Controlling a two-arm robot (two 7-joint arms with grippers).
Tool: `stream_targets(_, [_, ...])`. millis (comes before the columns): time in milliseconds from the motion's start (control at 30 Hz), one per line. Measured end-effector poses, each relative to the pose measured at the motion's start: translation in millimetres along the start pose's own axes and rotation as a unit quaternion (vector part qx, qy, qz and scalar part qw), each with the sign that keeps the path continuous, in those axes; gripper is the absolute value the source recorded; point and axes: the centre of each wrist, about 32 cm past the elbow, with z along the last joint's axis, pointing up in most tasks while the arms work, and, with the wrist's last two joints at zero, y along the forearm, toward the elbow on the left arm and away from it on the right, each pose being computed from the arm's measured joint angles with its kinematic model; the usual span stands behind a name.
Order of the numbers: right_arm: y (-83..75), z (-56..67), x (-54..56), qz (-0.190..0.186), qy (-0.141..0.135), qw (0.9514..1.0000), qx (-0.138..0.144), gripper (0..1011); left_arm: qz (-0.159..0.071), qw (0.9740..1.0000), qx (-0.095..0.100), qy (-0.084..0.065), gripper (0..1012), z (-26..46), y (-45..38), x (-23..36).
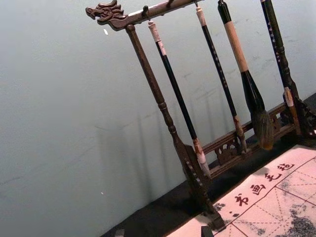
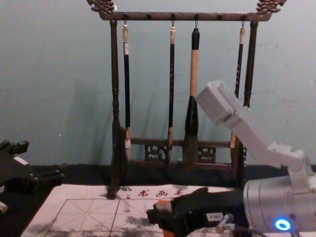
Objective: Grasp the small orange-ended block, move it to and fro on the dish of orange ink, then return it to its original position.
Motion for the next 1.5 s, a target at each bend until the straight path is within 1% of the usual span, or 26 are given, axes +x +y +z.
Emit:
stream_targets(433, [-4.0,-4.0,1.6,-0.007,0.003,1.0,-0.002,112,0.0,1.0,0.0,0.0,1001,0.0,0.0,0.0])
stream_targets(600, [-6.3,-4.8,1.4,-0.01,0.004,0.9999,0.003,112,0.0,1.0,0.0,0.0,1001,0.0,0.0,0.0])
stream_targets(667, [-7.7,-5.2,0.9,-0.011,0.003,0.9999,0.009,112,0.0,1.0,0.0,0.0,1001,0.0,0.0,0.0])
stream_targets(733, [-12.0,-7.1,-1.3,-0.016,-0.001,0.9993,0.033,112,0.0,1.0,0.0,0.0,1001,0.0,0.0,0.0])
stream_targets(767, [-12.0,-7.1,-1.3,-0.016,-0.001,0.9993,0.033,112,0.0,1.0,0.0,0.0,1001,0.0,0.0,0.0])
stream_targets(800, [-14.8,-9.7,-3.1,-0.02,-0.005,0.9986,0.049,111,0.0,1.0,0.0,0.0,1001,0.0,0.0,0.0])
stream_targets(867, [-18.0,-12.9,-4.7,-0.026,-0.009,0.9974,0.067,111,0.0,1.0,0.0,0.0,1001,0.0,0.0,0.0])
stream_targets(900, [-21.7,-17.3,-6.5,-0.031,-0.012,0.9956,0.087,111,0.0,1.0,0.0,0.0,1001,0.0,0.0,0.0])
stream_targets(1000, [-27.8,-24.6,-8.5,-0.038,-0.012,0.9925,0.115,112,0.0,1.0,0.0,0.0,1001,0.0,0.0,0.0])
stream_targets(1033, [-31.9,-28.6,-10.0,-0.043,-0.012,0.9901,0.133,111,0.0,1.0,0.0,0.0,1001,0.0,0.0,0.0])
stream_targets(1067, [-34.0,-31.0,-11.1,-0.045,-0.011,0.989,0.14,112,0.0,1.0,0.0,0.0,1001,0.0,0.0,0.0])
stream_targets(1100, [-39.1,-33.7,-12.3,-0.053,-0.01,0.9861,0.157,111,0.0,1.0,0.0,0.0,1001,0.0,0.0,0.0])
stream_targets(1200, [-46.5,-37.2,-15.5,-0.067,-0.009,0.9819,0.177,112,0.0,1.0,0.0,0.0,1001,0.0,0.0,0.0])
stream_targets(1233, [-51.7,-38.7,-17.7,-0.08,-0.009,0.979,0.187,111,0.0,1.0,0.0,0.0,1001,0.0,0.0,0.0])
stream_targets(1300, [-56.5,-39.8,-20.9,-0.095,-0.007,0.9762,0.195,111,0.0,1.0,0.0,0.0,1001,0.0,0.0,0.0])
stream_targets(1333, [-61.2,-41.3,-23.7,-0.111,-0.003,0.9736,0.199,111,0.0,1.0,0.0,0.0,1002,0.0,0.0,0.0])
stream_targets(1400, [-65.7,-42.9,-26.8,-0.127,0.0,0.9711,0.202,112,0.0,1.0,0.0,0.0,1001,0.0,0.0,0.0])
stream_targets(1433, [-70.2,-46.2,-30.6,-0.145,0.006,0.9685,0.202,111,0.0,1.0,0.0,0.0,1001,0.0,0.0,0.0])
stream_targets(1500, [-74.6,-48.7,-33.6,-0.162,0.012,0.966,0.202,111,0.0,1.0,0.0,0.0,1001,0.0,0.0,0.0])
